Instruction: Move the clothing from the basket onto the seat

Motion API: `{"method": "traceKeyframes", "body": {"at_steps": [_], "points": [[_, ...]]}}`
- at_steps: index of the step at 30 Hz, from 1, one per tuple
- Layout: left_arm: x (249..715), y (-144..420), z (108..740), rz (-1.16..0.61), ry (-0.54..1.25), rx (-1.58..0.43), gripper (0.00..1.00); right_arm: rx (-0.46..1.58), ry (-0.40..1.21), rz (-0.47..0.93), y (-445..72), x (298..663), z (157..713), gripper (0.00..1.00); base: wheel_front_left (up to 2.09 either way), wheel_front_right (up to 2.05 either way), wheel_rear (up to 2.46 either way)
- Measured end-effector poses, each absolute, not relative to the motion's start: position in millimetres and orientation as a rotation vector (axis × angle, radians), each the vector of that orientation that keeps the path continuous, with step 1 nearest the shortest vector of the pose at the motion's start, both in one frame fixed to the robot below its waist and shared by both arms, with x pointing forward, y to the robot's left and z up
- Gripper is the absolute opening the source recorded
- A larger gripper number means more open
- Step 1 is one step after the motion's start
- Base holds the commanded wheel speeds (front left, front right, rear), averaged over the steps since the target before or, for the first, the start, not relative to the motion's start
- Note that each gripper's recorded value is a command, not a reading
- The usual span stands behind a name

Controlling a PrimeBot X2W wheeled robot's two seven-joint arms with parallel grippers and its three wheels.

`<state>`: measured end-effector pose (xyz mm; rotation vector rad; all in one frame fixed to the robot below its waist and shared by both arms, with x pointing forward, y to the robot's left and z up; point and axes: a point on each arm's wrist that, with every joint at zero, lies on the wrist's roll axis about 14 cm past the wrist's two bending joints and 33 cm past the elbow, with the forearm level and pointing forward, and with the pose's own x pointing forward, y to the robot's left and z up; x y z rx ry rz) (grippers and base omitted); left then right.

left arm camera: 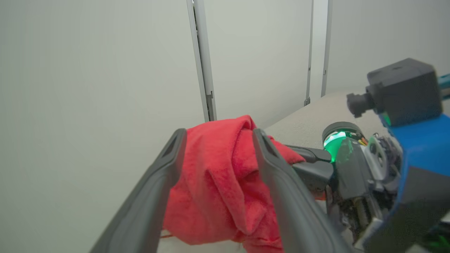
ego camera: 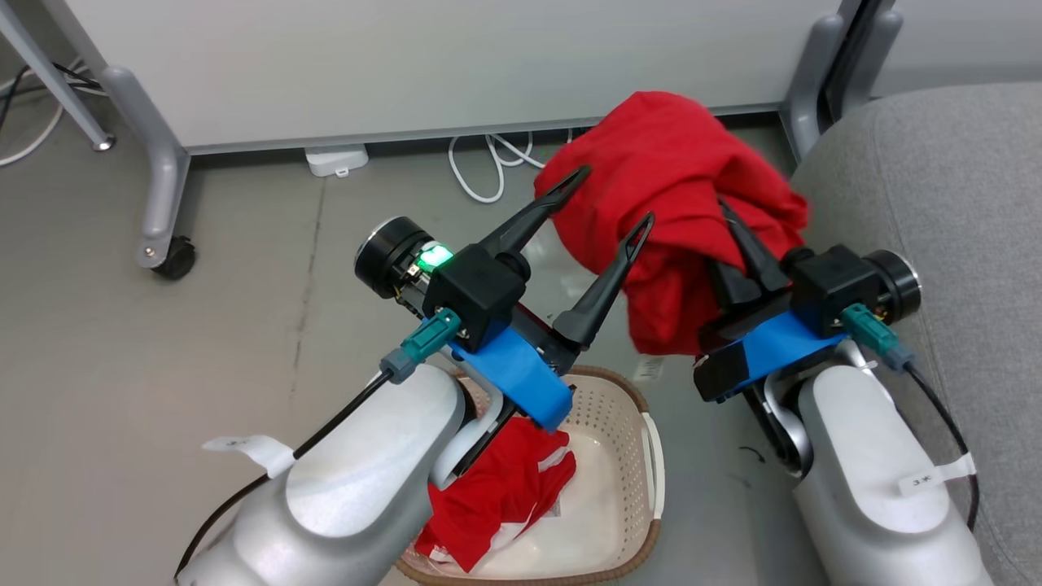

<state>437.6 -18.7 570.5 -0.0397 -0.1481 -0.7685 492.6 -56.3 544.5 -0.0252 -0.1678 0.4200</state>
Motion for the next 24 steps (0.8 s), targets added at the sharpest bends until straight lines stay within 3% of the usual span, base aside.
{"method": "traceKeyframes", "body": {"at_steps": [13, 24], "points": [[440.8, -51.6, 539.5, -0.87, -0.09, -0.059, 1.0, -0.032, -0.153, 0.238, -125.0, 500.7, 534.0, 0.0, 0.0, 0.0, 0.0], [434.6, -97.4, 527.1, -1.009, -0.076, -0.083, 1.0, -0.055, -0.128, 0.042, -200.7, 479.6, 526.5, 0.0, 0.0, 0.0, 0.0]]}}
